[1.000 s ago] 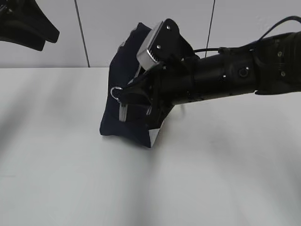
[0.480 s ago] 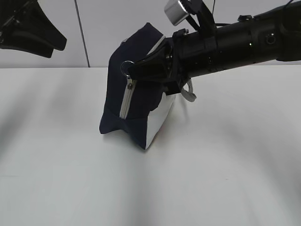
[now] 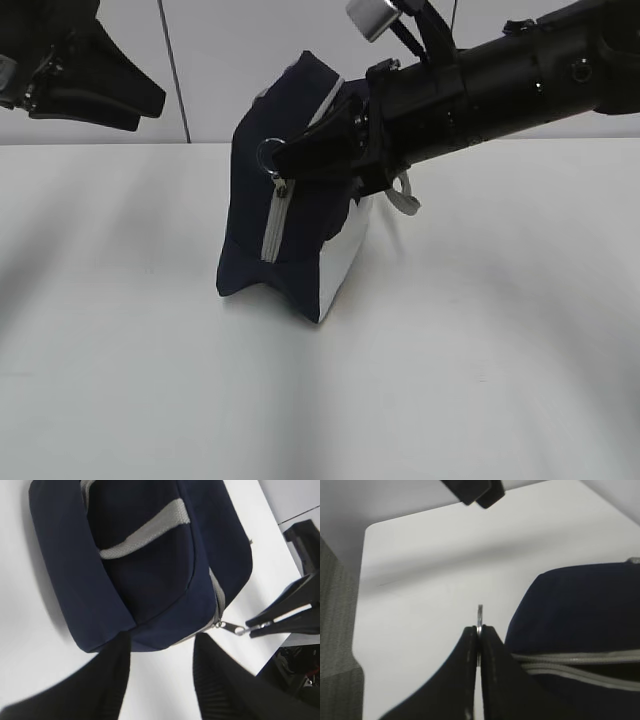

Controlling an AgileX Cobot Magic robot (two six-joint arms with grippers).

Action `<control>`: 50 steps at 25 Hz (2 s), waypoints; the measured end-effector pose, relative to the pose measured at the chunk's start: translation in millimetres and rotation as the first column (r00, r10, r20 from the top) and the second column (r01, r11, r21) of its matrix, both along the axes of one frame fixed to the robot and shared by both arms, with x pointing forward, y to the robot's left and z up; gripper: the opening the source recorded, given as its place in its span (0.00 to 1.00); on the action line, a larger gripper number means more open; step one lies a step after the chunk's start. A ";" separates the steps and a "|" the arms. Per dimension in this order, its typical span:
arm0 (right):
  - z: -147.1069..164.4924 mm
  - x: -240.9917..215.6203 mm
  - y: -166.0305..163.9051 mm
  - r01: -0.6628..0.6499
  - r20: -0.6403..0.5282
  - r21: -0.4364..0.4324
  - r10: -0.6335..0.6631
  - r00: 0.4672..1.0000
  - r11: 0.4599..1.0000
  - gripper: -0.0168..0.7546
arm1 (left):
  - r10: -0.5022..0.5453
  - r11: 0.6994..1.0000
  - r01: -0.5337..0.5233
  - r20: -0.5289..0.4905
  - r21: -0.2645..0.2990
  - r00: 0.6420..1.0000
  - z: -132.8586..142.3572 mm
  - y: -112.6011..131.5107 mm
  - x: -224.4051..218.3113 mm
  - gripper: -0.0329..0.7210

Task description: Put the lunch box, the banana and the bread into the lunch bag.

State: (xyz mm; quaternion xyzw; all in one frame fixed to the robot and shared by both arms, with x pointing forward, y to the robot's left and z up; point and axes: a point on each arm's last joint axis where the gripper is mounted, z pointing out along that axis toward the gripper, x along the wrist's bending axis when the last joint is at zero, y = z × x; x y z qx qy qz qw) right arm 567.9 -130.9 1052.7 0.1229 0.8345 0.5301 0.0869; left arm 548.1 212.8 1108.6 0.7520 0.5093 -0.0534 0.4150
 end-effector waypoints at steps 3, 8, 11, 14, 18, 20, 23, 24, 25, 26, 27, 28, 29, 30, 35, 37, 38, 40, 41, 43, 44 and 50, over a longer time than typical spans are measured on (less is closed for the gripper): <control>-0.1 -6.5 0.7 -0.043 -0.061 0.002 0.043 0.997 0.999 0.00 | -0.015 1.000 0.015 0.026 -0.015 1.000 1.8 -1.4 0.6 0.45; 14.3 -16.2 -1.6 -0.043 -0.086 0.012 0.044 0.995 0.999 0.00 | -0.024 0.999 0.026 0.044 -0.037 0.999 3.7 -3.0 0.9 0.45; 17.5 -14.0 -3.1 -0.002 -0.068 0.007 0.002 0.998 1.000 0.00 | -0.028 0.999 0.031 0.050 -0.043 0.998 4.3 -3.5 1.0 0.45; 17.9 -9.3 -5.1 0.050 -0.038 -0.006 -0.050 0.998 0.999 0.00 | -0.031 0.998 0.034 0.056 -0.045 0.998 4.6 -3.7 1.0 0.45; 17.8 -6.2 -6.3 0.058 0.027 -0.028 -0.057 0.998 0.998 0.00 | -0.041 0.998 0.044 0.068 -0.047 0.997 5.1 -4.2 1.1 0.45; 19.0 -5.5 -5.9 0.057 0.047 -0.019 -0.056 0.997 0.998 0.00 | -0.044 0.998 0.048 0.073 -0.047 0.996 5.3 -4.3 1.1 0.45; 21.4 -4.8 -5.0 0.060 0.061 0.007 -0.060 0.996 0.998 0.00 | -0.050 0.998 0.054 0.078 -0.044 0.996 4.7 -4.4 1.6 0.45; 21.8 -4.5 -4.9 0.062 0.063 0.011 -0.062 0.996 0.998 0.00 | -0.054 0.997 0.057 0.076 -0.043 0.996 3.3 -4.6 2.5 0.45; 22.1 -4.4 -4.8 0.063 0.063 0.016 -0.064 0.996 0.998 0.00 | -0.060 0.997 0.063 0.073 -0.043 0.996 1.7 -4.9 3.3 0.45; 22.6 -4.3 -4.6 0.065 0.062 0.022 -0.066 0.996 0.998 0.00 | -0.067 0.997 0.070 0.069 -0.040 0.995 -0.7 -5.1 4.6 0.45; 22.9 -4.2 -4.5 0.066 0.061 0.026 -0.068 0.996 0.997 0.00 | -0.074 0.996 0.077 0.064 -0.037 0.995 -3.6 -5.4 6.1 0.45; 23.2 -3.9 -4.5 0.070 0.062 0.030 -0.071 0.996 0.997 0.00 | -0.083 0.996 0.086 0.057 -0.035 0.995 -6.9 -5.8 7.8 0.45; 23.4 -3.2 -4.7 0.079 0.063 0.032 -0.081 0.995 0.996 0.00 | -0.092 0.995 0.093 0.054 -0.033 0.994 -8.7 -6.0 8.5 0.45; 23.8 -2.0 -5.1 0.091 0.067 0.035 -0.093 0.993 0.995 0.00 | -0.101 0.994 0.103 0.052 -0.033 0.994 -10.5 -6.4 9.2 0.45; 30.1 3.3 -5.6 0.129 0.112 0.060 -0.135 0.985 0.990 0.00 | -0.134 0.990 0.136 0.044 -0.039 0.990 -17.8 -8.2 12.8 0.45; 36.3 6.5 -5.8 0.144 0.137 0.068 -0.152 0.979 0.987 0.00 | -0.146 0.988 0.147 0.039 -0.039 0.989 -21.5 -8.7 14.6 0.45; 39.8 8.5 -6.1 0.155 0.150 0.072 -0.164 0.975 0.985 0.00 | -0.152 0.987 0.154 0.043 -0.042 0.987 -22.2 -9.1 15.2 0.45; 45.2 11.4 -6.6 0.174 0.170 0.079 -0.185 0.968 0.982 0.00 | -0.162 0.985 0.165 0.058 -0.049 0.985 -21.6 -9.9 15.4 0.45; 47.4 12.5 -6.8 0.180 0.179 0.081 -0.191 0.965 0.980 0.00 | -0.168 0.983 0.172 0.065 -0.059 0.984 -20.7 -10.6 15.3 0.45; 47.9 14.0 -6.5 0.182 0.180 0.083 -0.194 0.964 0.980 0.00 | -0.177 0.981 0.182 0.076 -0.063 0.981 -20.1 -11.2 15.1 0.45; 47.1 14.9 -6.3 0.182 0.179 0.082 -0.194 0.965 0.980 0.00 | -0.179 0.981 0.184 0.078 -0.064 0.981 -19.9 -11.4 15.0 0.45; 43.0 16.1 -4.6 0.166 0.167 0.079 -0.177 0.970 0.983 0.00 | -0.217 0.974 0.222 0.088 -0.054 0.972 -26.2 -15.8 17.3 0.47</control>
